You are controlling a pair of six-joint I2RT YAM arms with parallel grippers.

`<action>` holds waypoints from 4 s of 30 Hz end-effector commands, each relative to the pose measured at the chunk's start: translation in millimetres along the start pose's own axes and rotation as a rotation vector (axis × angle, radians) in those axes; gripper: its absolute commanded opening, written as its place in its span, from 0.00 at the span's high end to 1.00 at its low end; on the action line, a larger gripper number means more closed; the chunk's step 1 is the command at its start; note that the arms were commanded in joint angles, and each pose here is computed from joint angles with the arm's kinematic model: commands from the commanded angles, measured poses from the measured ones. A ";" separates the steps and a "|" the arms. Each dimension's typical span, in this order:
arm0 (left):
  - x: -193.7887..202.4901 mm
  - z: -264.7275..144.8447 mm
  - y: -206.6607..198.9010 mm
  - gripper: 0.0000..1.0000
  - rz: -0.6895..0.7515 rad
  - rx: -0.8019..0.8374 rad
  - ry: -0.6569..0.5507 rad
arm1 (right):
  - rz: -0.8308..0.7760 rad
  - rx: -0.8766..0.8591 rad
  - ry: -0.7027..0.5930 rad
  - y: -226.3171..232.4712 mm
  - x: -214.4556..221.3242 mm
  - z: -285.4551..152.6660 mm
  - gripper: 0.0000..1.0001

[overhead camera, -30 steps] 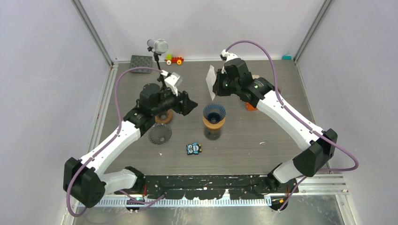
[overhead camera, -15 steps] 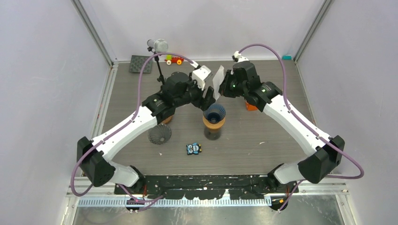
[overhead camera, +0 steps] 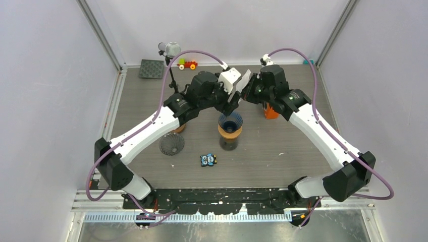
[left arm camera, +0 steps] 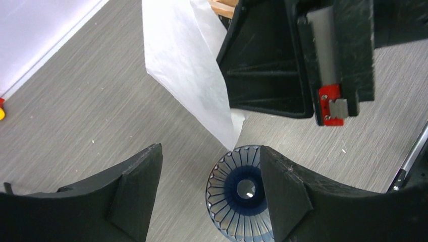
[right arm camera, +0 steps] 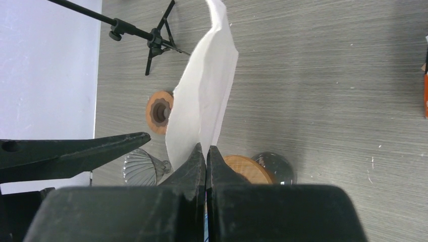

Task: Place the coffee filter in the dripper
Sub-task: Place the coffee filter in the coffee dripper.

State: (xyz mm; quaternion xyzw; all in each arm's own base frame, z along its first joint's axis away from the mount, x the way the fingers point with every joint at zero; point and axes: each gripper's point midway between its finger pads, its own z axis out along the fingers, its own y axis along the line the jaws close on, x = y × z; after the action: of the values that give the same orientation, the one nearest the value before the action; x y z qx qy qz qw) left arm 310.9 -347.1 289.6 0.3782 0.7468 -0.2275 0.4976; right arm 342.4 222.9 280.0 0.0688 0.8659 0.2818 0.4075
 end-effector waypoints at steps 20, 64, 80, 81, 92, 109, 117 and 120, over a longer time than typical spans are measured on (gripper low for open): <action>-39.5 6.0 15.4 0.29 0.110 -0.089 -0.044 | 0.040 -0.115 -0.050 18.9 -15.9 -20.8 0.99; -62.3 -2.4 11.6 0.36 0.173 -0.059 -0.104 | -0.007 -0.096 -0.042 10.9 -11.2 -12.7 1.00; -54.6 4.7 7.1 0.37 0.176 -0.031 -0.087 | -0.009 -0.091 -0.047 9.4 -12.4 -14.2 0.99; -54.4 4.6 6.8 0.37 0.177 -0.031 -0.088 | -0.009 -0.092 -0.045 9.7 -12.1 -14.2 0.99; -50.8 9.0 12.6 0.38 0.193 -0.058 -0.082 | -0.007 -0.106 -0.037 12.1 -10.8 -14.4 0.99; -56.6 12.8 16.3 0.42 0.114 -0.090 -0.079 | -0.028 -0.088 -0.038 8.0 -11.2 -12.6 0.99; -63.4 10.2 18.8 0.38 -0.010 -0.126 -0.089 | -0.037 -0.074 -0.039 3.9 -9.7 -11.4 1.00; -64.7 11.8 22.0 0.37 -0.015 -0.141 -0.087 | -0.039 -0.074 -0.038 3.7 -9.0 -11.0 0.99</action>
State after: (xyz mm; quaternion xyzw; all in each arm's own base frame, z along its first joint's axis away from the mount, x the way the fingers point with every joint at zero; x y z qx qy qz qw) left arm 344.1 -361.4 323.5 0.3566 0.7431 -0.1843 0.5354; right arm 336.5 222.7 282.8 0.0473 0.8604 0.3057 0.4050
